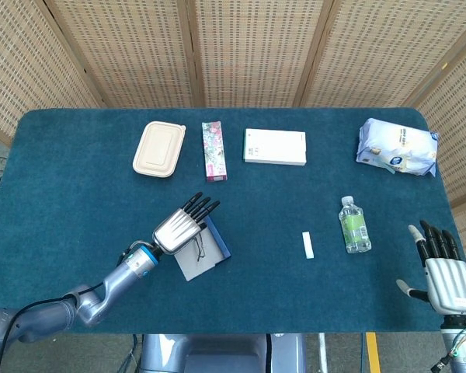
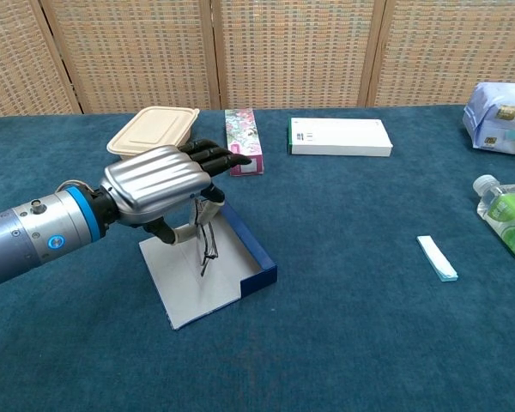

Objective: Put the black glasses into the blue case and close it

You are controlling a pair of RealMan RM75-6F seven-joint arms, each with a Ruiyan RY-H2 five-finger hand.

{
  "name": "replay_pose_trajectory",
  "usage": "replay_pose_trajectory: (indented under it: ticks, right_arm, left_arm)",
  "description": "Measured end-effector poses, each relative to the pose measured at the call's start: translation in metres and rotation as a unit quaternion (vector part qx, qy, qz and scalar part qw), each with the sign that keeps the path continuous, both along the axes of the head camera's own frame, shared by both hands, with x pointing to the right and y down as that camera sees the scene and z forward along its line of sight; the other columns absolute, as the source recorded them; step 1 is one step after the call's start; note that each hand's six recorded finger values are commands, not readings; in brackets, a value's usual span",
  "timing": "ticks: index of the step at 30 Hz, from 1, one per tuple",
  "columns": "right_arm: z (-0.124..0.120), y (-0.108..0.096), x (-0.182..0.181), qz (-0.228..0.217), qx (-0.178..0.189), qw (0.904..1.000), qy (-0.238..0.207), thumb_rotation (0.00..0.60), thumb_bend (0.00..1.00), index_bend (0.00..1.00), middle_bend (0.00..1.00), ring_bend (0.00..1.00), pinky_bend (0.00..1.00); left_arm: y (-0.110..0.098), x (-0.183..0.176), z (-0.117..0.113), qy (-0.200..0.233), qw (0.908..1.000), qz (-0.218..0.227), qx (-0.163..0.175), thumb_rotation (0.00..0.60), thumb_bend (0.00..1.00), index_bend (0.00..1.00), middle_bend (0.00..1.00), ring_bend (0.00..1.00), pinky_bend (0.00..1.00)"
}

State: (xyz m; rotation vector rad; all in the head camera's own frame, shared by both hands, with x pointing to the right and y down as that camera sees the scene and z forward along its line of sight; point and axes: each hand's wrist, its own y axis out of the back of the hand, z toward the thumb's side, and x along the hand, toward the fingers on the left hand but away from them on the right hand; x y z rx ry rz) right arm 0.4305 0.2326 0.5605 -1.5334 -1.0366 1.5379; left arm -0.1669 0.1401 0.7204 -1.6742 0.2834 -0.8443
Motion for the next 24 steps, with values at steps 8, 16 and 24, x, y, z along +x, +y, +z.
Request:
replay_pose_trajectory:
  ticks: [8, 16, 24]
  right_arm:
    - [0.000, 0.000, 0.000, 0.000, -0.001, 1.0000, -0.001, 0.600, 0.00, 0.06, 0.00, 0.00, 0.00]
    - [0.000, 0.000, 0.000, 0.001, -0.003, 1.0000, -0.001, 0.600, 0.00, 0.06, 0.00, 0.00, 0.00]
    - [0.000, 0.000, 0.000, 0.001, -0.003, 1.0000, -0.001, 0.600, 0.00, 0.06, 0.00, 0.00, 0.00]
  left_arm:
    - [0.004, 0.010, 0.003, -0.001, 1.0000, 0.008, -0.002, 0.600, 0.48, 0.68, 0.00, 0.00, 0.00]
    - [0.009, 0.019, 0.010, -0.017, 0.9998, 0.012, 0.003, 0.600, 0.43, 0.36, 0.00, 0.00, 0.00]
    - [0.009, 0.018, 0.006, -0.002, 0.9999, 0.011, 0.004, 0.600, 0.37, 0.01, 0.00, 0.00, 0.00]
